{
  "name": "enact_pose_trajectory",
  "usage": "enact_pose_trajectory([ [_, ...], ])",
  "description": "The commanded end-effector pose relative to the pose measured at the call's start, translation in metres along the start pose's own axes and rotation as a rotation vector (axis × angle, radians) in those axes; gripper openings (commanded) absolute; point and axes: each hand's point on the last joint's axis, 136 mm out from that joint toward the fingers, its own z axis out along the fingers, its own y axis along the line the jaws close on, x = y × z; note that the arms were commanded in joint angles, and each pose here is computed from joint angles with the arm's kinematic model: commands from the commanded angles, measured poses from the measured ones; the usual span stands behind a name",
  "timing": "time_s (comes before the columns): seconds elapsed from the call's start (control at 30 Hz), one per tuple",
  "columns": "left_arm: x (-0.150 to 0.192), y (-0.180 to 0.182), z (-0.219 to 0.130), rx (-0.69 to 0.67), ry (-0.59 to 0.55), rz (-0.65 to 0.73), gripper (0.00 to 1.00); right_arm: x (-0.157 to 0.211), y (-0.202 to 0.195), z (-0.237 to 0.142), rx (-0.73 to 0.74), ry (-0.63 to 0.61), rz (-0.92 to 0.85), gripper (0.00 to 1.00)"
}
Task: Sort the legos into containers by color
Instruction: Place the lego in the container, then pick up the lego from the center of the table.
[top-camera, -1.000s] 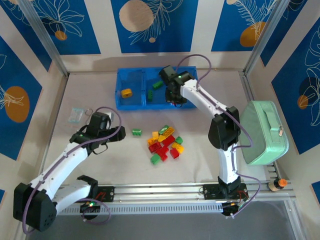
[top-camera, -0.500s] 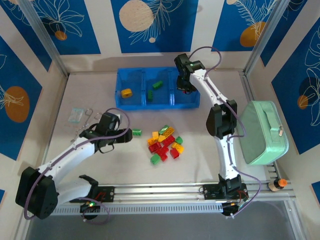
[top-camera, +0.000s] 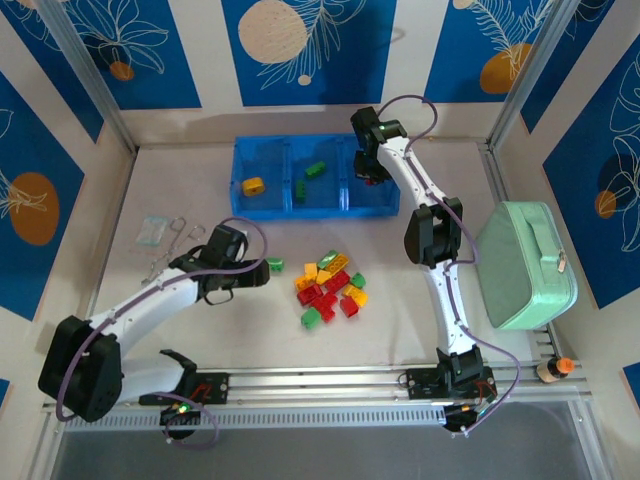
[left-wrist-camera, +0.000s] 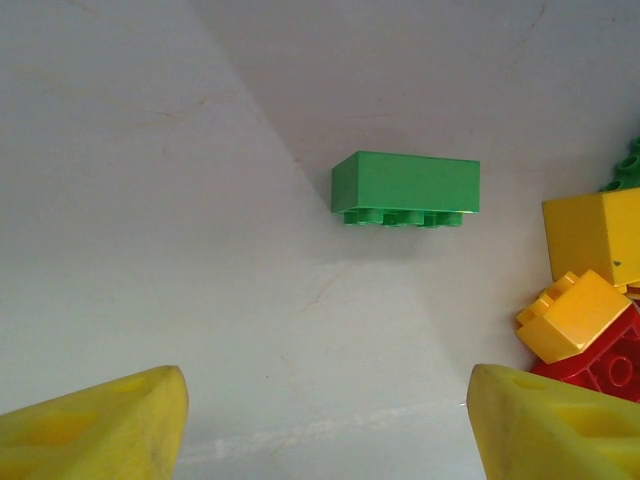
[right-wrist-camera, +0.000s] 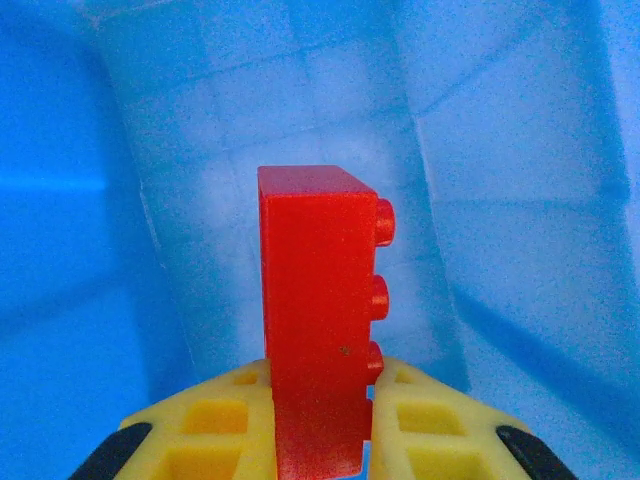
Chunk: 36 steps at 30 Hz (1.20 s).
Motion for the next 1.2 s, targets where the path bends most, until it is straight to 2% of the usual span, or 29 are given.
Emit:
enact_pose_trajectory([
  [0.0, -0.009, -0.014, -0.002, 0.036, -0.010, 0.008, 0.74, -0.001, 0.001, 0.003, -0.016, 0.015, -0.014, 0.20],
  [0.13, -0.008, -0.015, 0.001, 0.034, -0.002, 0.011, 0.75, -0.002, 0.002, 0.003, -0.021, 0.012, -0.015, 0.28],
  [0.2, -0.008, -0.017, 0.001, 0.037, -0.002, 0.014, 0.75, -0.003, 0.003, -0.001, -0.024, 0.008, -0.018, 0.43],
  [0.27, -0.008, -0.017, 0.002, 0.031, -0.001, 0.017, 0.75, -0.005, 0.003, -0.009, -0.025, -0.004, -0.020, 0.49],
  [0.5, -0.012, -0.019, 0.005, 0.022, 0.004, 0.024, 0.76, -0.002, 0.006, -0.057, -0.034, -0.057, -0.021, 0.50],
  [0.7, -0.016, -0.024, 0.012, 0.027, 0.021, 0.024, 0.77, 0.028, 0.010, -0.093, -0.078, -0.098, -0.037, 0.50],
  [0.97, -0.020, -0.032, 0.025, 0.030, 0.043, 0.036, 0.77, 0.099, 0.004, -0.106, -0.182, -0.083, -0.053, 0.51],
  [1.17, -0.027, -0.036, 0.039, 0.003, 0.079, 0.057, 0.77, 0.164, -0.010, -0.094, -0.221, 0.012, -0.039, 0.53],
])
